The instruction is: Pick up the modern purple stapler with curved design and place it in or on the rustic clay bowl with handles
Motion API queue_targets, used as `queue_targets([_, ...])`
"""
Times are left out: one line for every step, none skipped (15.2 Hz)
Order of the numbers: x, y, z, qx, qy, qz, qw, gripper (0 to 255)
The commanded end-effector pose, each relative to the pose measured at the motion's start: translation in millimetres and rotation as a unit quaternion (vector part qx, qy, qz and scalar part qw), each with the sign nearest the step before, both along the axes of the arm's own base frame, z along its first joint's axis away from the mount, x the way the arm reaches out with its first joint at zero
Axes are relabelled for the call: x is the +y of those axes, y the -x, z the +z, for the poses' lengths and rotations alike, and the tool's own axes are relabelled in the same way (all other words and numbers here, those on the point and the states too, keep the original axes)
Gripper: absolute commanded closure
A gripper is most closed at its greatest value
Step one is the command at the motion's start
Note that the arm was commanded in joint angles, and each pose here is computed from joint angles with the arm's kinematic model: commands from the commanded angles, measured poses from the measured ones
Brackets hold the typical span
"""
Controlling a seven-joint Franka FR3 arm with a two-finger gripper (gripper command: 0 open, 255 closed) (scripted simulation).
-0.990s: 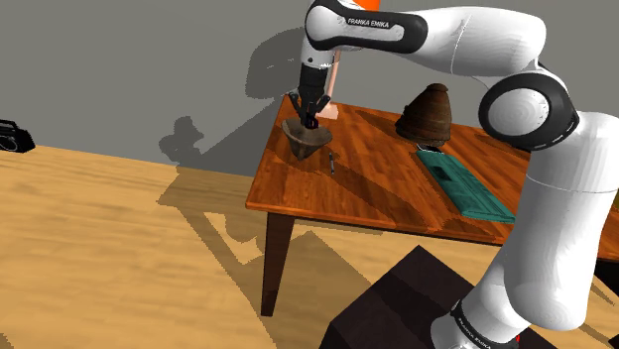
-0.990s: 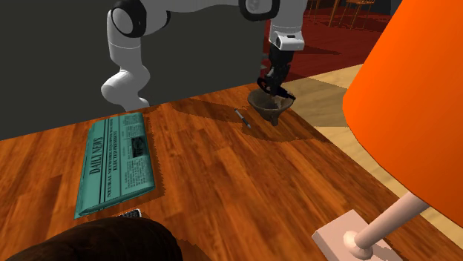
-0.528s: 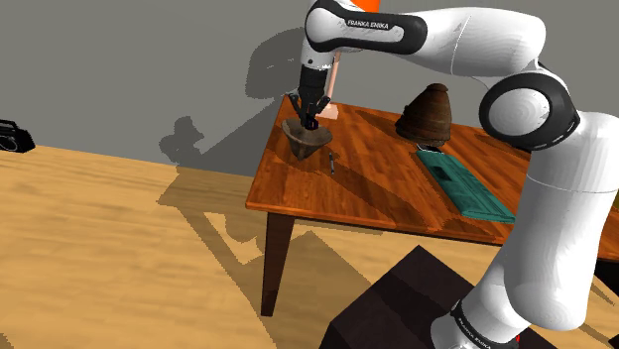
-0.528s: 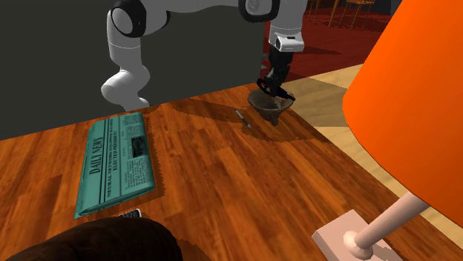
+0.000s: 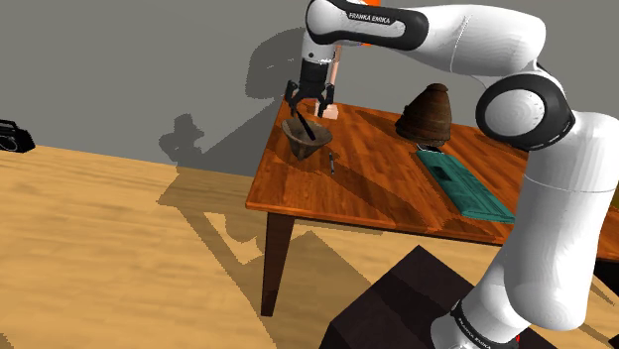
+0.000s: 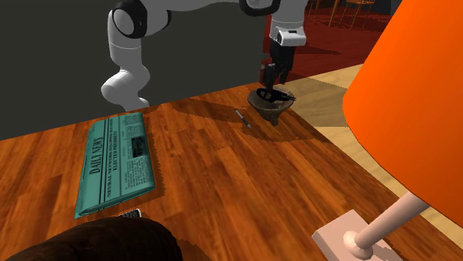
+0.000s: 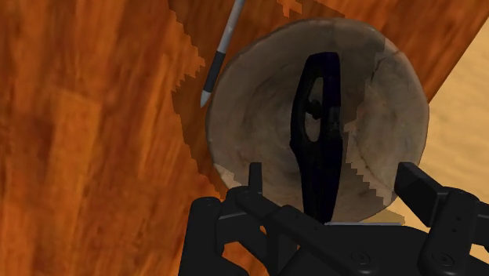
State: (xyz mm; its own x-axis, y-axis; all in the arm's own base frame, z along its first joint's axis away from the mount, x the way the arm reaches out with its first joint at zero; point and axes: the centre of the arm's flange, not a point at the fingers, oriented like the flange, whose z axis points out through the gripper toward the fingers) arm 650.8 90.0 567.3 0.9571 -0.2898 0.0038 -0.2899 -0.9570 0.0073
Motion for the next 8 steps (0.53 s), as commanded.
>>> queue_targets([1, 1, 24, 0.000, 0.000, 0.000, 1.0000, 0])
queue_targets([1, 1, 35, 0.000, 0.000, 0.000, 1.0000, 0])
queue_targets([1, 1, 35, 0.000, 0.000, 0.000, 1.0000, 0])
queue_targets([1, 1, 35, 0.000, 0.000, 0.000, 1.0000, 0])
queue_targets([1, 1, 35, 0.000, 0.000, 0.000, 1.0000, 0])
queue_targets([1, 1, 35, 0.000, 0.000, 0.000, 1.0000, 0])
queue_targets([1, 1, 35, 0.000, 0.000, 0.000, 1.0000, 0])
queue_targets([1, 1, 35, 0.000, 0.000, 0.000, 1.0000, 0])
